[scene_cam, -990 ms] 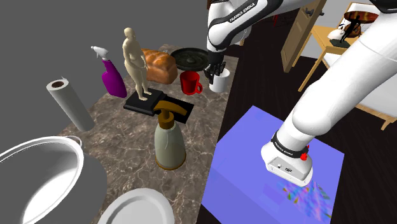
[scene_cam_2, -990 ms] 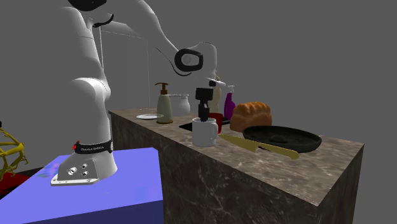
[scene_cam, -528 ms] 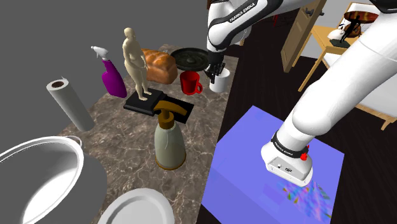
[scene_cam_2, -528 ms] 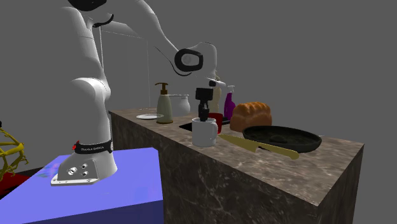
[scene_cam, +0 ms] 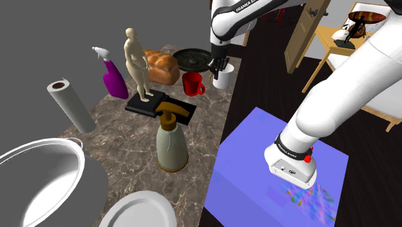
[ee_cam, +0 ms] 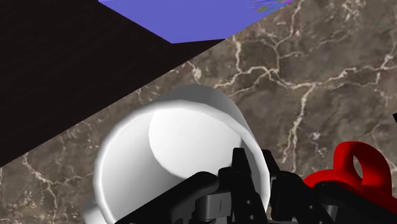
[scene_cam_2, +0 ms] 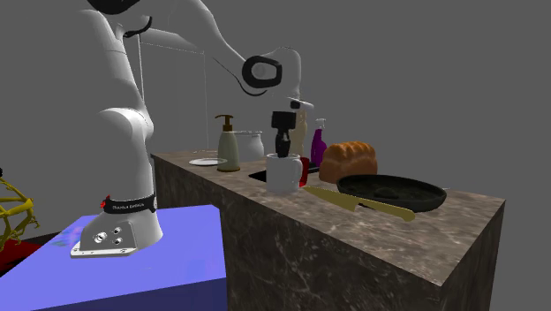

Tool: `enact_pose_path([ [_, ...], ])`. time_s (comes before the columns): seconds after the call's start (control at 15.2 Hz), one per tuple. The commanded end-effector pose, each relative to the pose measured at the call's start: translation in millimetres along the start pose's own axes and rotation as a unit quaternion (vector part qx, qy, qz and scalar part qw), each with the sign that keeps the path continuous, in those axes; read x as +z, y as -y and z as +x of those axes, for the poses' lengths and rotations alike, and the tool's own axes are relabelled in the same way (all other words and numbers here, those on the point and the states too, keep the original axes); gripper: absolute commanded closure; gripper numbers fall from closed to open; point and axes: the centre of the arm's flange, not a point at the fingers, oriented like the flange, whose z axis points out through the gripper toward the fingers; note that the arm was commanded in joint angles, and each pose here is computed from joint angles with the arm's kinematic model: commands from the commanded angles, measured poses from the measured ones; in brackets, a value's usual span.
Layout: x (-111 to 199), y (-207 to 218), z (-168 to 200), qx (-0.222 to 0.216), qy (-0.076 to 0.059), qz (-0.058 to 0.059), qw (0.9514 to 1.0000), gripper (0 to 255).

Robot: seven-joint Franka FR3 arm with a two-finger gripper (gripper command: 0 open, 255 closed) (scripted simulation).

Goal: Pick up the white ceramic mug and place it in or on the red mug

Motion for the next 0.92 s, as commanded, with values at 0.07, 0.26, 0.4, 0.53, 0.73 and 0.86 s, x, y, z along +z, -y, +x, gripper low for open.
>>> enact_pose_path([
  [0.07, -15.7, -0.1, -1.2, 0.000, 0.000, 0.000, 1.0000, 255],
  [0.26, -31.5, -0.3, -2.2, 0.000, 0.000, 0.000, 1.0000, 255],
  [0.4, -42.1, -0.4, -2.9, 0.000, 0.000, 0.000, 1.0000, 255],
  [0.53, -52.6, -0.6, -3.5, 0.000, 0.000, 0.000, 1.0000, 255],
  [0.73, -68.4, -0.8, -4.5, 0.000, 0.000, 0.000, 1.0000, 255],
  [0.86, -79.0, -0.9, -5.2, 0.000, 0.000, 0.000, 1.0000, 255],
])
